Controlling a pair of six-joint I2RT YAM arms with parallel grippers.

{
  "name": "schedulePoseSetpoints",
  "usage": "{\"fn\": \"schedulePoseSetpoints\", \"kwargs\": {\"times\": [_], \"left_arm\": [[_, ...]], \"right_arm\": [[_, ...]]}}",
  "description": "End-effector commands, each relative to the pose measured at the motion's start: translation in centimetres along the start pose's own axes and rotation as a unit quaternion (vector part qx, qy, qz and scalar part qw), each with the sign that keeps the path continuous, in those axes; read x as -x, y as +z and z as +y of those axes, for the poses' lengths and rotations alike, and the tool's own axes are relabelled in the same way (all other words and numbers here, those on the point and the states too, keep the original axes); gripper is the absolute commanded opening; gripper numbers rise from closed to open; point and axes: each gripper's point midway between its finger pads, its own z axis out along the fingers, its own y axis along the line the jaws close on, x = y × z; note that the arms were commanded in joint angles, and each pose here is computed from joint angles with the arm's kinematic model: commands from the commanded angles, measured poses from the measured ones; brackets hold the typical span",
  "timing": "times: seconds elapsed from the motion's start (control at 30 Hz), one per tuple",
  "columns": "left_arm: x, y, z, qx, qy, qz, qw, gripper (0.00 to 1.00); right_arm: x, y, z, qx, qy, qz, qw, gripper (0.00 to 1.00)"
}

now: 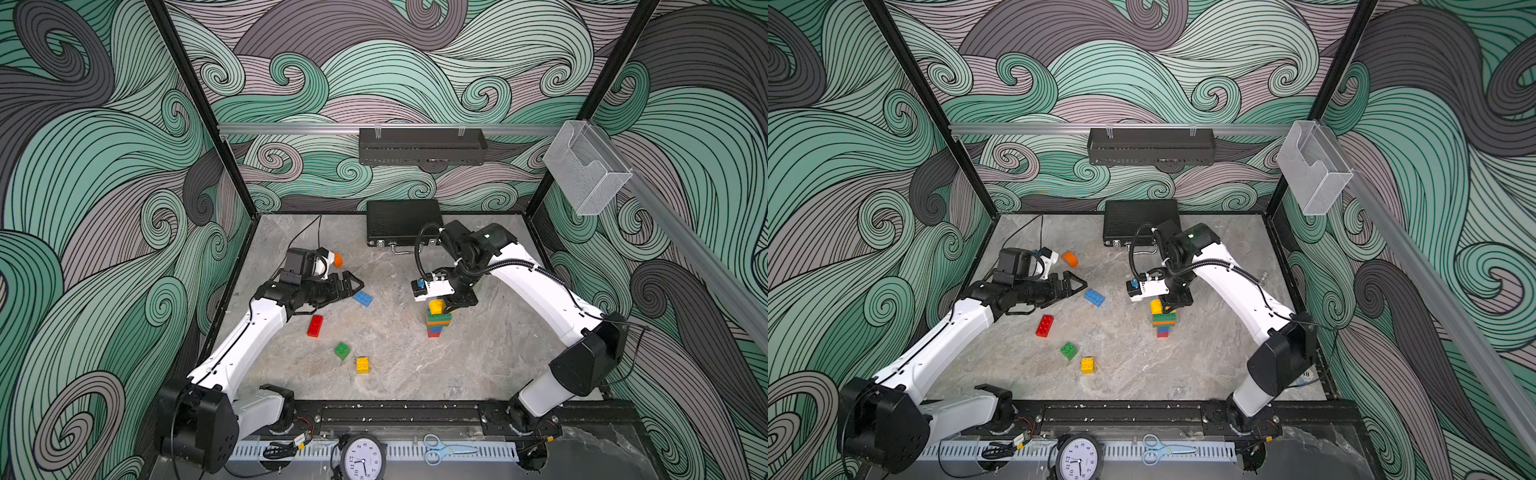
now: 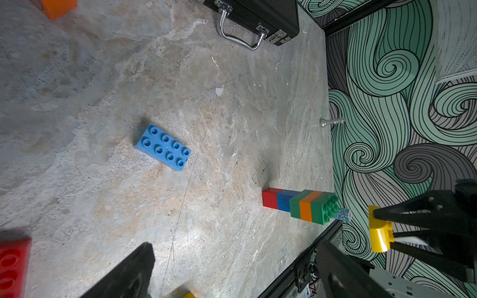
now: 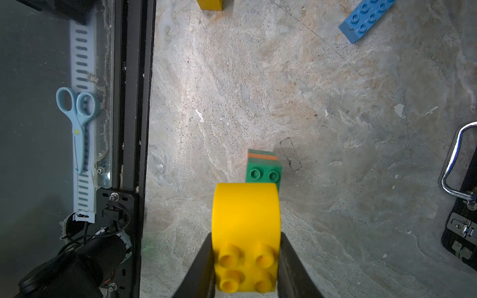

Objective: Assemble an ice cream with lego
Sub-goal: Assemble the lego brick with the lego brick.

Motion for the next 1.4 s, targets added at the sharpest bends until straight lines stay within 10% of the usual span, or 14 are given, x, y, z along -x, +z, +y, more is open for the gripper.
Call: {"fn": "schedulePoseSetpoints", "kwargs": {"times": [0.0, 1.37], "left_arm": [[0.6, 0.6, -0.8, -0.029, 0.006, 0.0, 1.0, 0.98], [0.4, 1.2, -0.3, -0.024, -0.002, 0.009, 1.0, 0.98]], "right_arm": [[-0.1, 0.8, -0.2, 0.002, 0.003, 0.005, 1.0, 0.0], [-1.1, 3.5, -0.3, 0.023, 0.03, 0.047, 0.998, 0.0]]}}
